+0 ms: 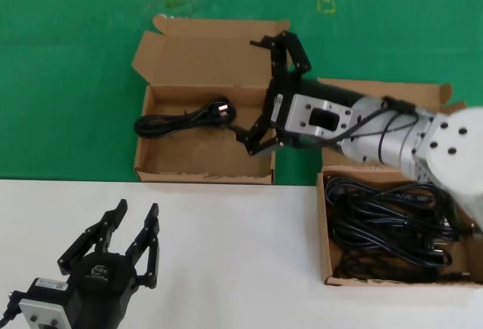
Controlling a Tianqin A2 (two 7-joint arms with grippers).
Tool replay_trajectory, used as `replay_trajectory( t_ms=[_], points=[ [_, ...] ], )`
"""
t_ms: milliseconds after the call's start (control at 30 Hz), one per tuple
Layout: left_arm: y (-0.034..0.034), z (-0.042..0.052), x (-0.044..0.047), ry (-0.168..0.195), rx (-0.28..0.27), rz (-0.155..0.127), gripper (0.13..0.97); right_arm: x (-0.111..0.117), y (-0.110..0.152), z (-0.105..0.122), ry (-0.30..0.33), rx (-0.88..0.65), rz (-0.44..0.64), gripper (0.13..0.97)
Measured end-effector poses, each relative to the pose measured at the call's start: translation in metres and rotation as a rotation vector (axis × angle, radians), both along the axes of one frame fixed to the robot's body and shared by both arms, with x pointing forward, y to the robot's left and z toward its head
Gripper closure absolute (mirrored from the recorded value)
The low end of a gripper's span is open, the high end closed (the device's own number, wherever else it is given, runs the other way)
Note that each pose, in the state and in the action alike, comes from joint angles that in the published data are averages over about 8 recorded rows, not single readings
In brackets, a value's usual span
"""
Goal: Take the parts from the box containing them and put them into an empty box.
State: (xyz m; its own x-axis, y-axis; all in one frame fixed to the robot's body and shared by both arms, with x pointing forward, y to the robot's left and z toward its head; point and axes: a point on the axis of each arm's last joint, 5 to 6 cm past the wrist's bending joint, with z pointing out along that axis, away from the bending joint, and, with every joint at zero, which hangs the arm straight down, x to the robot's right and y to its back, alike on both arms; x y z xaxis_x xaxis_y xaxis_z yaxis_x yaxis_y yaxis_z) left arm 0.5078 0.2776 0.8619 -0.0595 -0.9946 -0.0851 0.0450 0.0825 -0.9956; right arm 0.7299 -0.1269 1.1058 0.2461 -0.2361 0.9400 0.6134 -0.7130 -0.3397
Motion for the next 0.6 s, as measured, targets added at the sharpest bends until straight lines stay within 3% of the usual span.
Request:
replay_trajectory(
  t_ms=[300, 600],
  points=[
    [0.0004, -0.0009, -0.0007, 0.003, -0.002, 0.003, 0.714, -0.014, -0.010, -0.047, 0.084, 0.183, -0.026, 0.130],
    [0.0008, -0.0019, -0.0015, 0.006, -0.004, 0.007, 0.511, -0.034, -0.025, -0.091, 0.164, 0.361, -0.075, 0.130]
  ],
)
